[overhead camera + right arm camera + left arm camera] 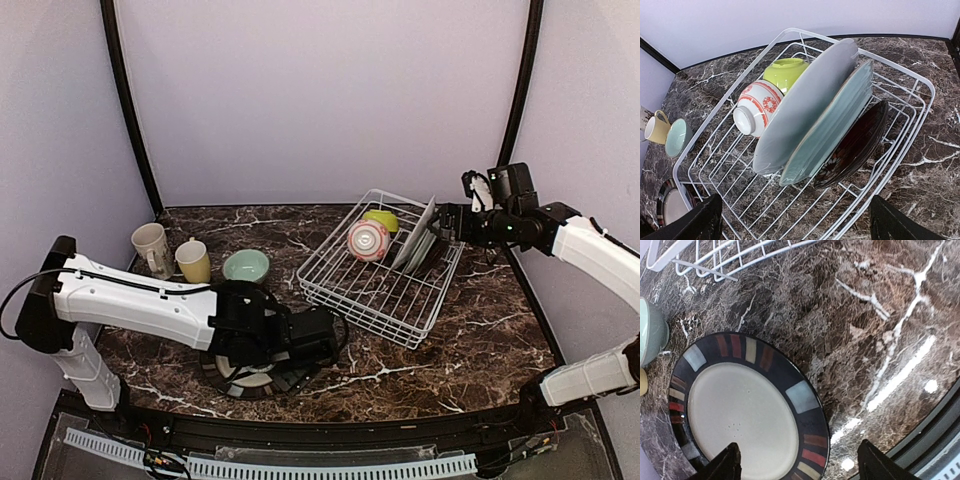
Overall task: Unload the mixed dishes from the dish rack
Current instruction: Place the plate on the plate, then grab the plate from the dish rack.
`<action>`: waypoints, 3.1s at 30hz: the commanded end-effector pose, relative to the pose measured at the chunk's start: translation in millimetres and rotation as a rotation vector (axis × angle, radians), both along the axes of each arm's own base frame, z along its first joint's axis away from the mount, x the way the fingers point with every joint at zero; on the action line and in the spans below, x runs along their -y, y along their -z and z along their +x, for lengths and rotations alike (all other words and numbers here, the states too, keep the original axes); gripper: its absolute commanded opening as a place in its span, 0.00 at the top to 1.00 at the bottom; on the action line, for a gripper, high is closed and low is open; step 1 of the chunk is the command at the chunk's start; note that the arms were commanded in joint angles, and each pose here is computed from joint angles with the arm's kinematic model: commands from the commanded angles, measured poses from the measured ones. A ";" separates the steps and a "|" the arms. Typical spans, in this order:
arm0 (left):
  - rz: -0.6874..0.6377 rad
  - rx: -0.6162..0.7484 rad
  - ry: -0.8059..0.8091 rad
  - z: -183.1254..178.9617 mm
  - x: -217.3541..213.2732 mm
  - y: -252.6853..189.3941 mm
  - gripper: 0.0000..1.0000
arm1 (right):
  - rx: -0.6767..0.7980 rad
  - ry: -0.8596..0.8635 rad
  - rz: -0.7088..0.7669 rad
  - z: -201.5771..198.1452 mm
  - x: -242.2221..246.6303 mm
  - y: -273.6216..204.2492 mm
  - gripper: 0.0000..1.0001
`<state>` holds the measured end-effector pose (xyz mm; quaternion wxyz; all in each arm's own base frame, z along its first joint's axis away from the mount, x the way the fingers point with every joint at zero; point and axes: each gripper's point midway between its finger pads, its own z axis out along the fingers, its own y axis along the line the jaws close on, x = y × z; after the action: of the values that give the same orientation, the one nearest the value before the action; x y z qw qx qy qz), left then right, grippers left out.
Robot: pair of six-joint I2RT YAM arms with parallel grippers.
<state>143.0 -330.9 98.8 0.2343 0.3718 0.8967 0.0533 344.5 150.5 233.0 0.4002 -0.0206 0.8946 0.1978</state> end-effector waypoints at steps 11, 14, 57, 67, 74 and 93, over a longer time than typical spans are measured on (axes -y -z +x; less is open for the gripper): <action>-0.656 0.008 0.123 54.8 55.4 -130.0 0.09 | 0.101 0.072 -0.085 -6.1 26.7 -23.0 0.01; -0.783 0.033 0.126 82.8 67.7 -155.5 0.09 | 0.114 0.083 -0.113 -7.5 32.5 -24.5 0.01; -0.938 0.179 0.263 250.2 248.6 -119.2 0.58 | 0.135 0.128 -0.054 -41.7 92.1 -4.9 0.01; -0.867 0.249 0.267 252.4 263.7 -92.9 0.70 | 0.137 0.134 -0.063 -42.5 93.9 -4.8 0.01; -0.859 0.286 0.284 260.1 271.9 -86.0 0.74 | 0.140 0.138 -0.070 -43.3 95.2 -3.8 0.01; -0.880 0.342 0.335 253.3 267.3 -143.0 0.99 | 0.148 0.143 -0.067 -45.2 95.8 -6.0 0.01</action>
<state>408.6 -601.0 174.5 0.4935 0.3617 0.7392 -0.2816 300.3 57.8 238.7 0.4717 0.0148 0.8698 0.1439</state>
